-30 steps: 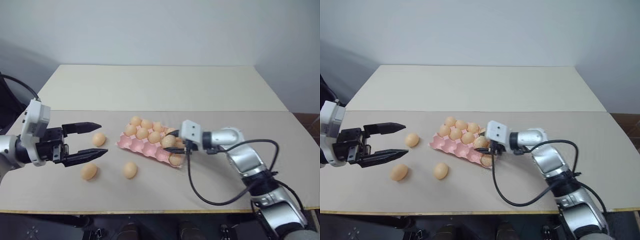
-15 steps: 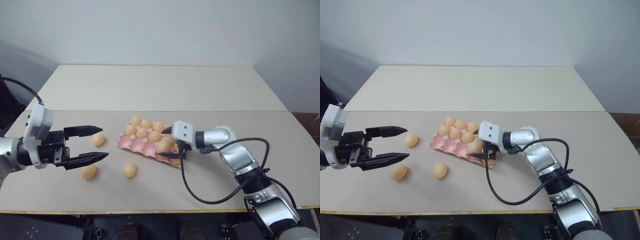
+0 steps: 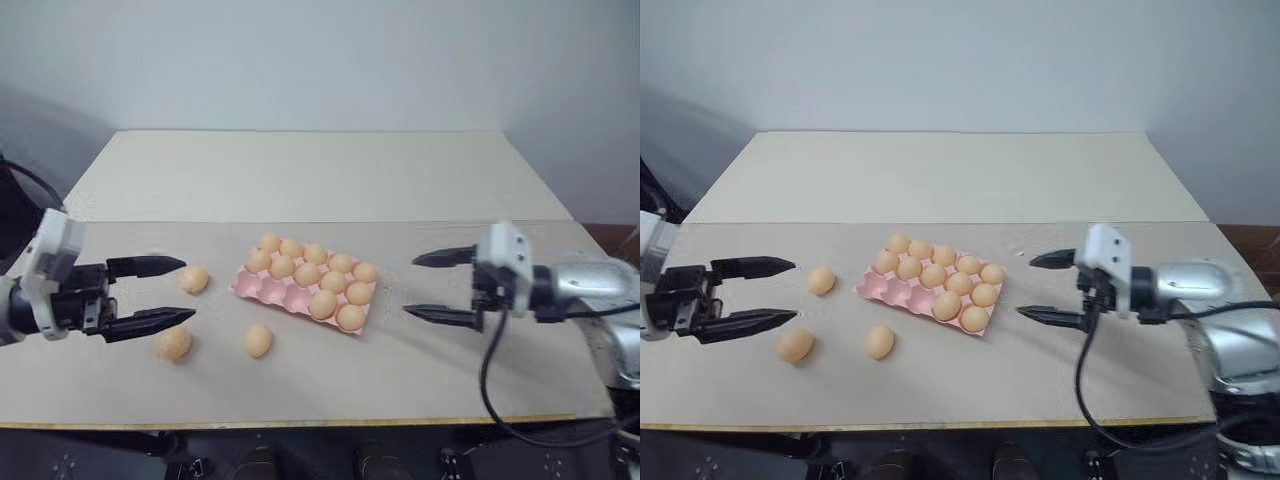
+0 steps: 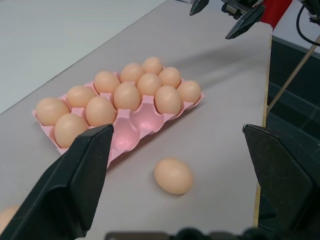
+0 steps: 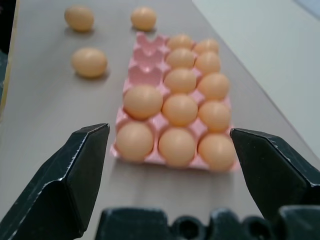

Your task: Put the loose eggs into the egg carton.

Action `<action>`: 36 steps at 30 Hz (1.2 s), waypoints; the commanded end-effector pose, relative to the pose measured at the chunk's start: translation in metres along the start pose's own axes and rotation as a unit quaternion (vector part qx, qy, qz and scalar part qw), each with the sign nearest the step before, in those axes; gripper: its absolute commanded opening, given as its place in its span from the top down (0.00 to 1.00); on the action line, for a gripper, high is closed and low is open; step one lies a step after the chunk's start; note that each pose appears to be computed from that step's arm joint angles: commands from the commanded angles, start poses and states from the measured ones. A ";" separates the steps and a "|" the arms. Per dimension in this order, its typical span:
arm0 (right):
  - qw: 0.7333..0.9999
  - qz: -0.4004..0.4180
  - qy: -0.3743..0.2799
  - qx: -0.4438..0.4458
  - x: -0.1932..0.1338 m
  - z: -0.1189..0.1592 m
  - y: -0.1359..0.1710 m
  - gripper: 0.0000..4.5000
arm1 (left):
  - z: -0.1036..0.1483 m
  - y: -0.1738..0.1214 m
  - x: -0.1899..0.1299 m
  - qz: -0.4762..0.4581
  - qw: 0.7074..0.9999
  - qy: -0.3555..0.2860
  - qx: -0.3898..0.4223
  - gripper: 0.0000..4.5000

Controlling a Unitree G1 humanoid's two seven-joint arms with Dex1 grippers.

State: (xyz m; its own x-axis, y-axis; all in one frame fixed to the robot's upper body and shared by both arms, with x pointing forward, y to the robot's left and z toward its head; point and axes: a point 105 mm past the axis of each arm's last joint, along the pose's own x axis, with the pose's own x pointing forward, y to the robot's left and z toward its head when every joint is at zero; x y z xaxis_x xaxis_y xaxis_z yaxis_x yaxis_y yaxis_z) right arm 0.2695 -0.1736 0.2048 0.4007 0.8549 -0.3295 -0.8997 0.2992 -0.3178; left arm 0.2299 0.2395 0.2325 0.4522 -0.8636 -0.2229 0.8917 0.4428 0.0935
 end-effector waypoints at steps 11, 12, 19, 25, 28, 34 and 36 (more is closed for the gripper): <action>1.000 0.009 -0.007 -0.024 -0.016 0.015 0.009 0.01 | -0.008 -0.007 -0.008 -0.004 0.999 0.034 0.039 0.00; 1.000 0.011 -0.008 -0.024 -0.015 0.015 0.009 0.01 | -0.008 -0.007 -0.008 -0.005 0.999 0.034 0.039 0.00; 0.999 0.015 -0.011 -0.026 -0.012 0.016 0.010 0.01 | -0.014 0.004 -0.017 0.032 0.997 0.053 0.036 0.00; 0.999 0.018 -0.015 -0.030 -0.011 0.019 0.010 0.01 | -0.037 0.009 -0.025 0.044 0.990 0.130 0.026 0.00; 0.999 0.020 -0.020 -0.031 -0.010 0.020 0.011 0.01 | -0.065 0.012 -0.022 0.055 0.977 0.198 0.052 0.00; 0.999 0.024 -0.023 -0.038 -0.007 0.022 0.012 0.01 | -0.098 0.023 -0.002 0.089 0.970 0.225 0.027 0.00; 0.999 0.024 -0.023 -0.042 -0.007 0.024 0.013 0.01 | -0.112 0.026 0.004 0.103 0.962 0.250 0.031 0.00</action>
State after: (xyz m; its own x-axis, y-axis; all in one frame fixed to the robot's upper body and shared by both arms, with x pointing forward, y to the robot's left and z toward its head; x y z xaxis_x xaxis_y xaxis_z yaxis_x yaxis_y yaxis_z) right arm 0.2556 -0.1708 0.2114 0.3552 0.8744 -0.3307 -0.9139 0.2503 -0.3197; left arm 0.2469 0.2732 0.1284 0.5383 -0.5714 -0.6194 0.8110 0.5511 0.1964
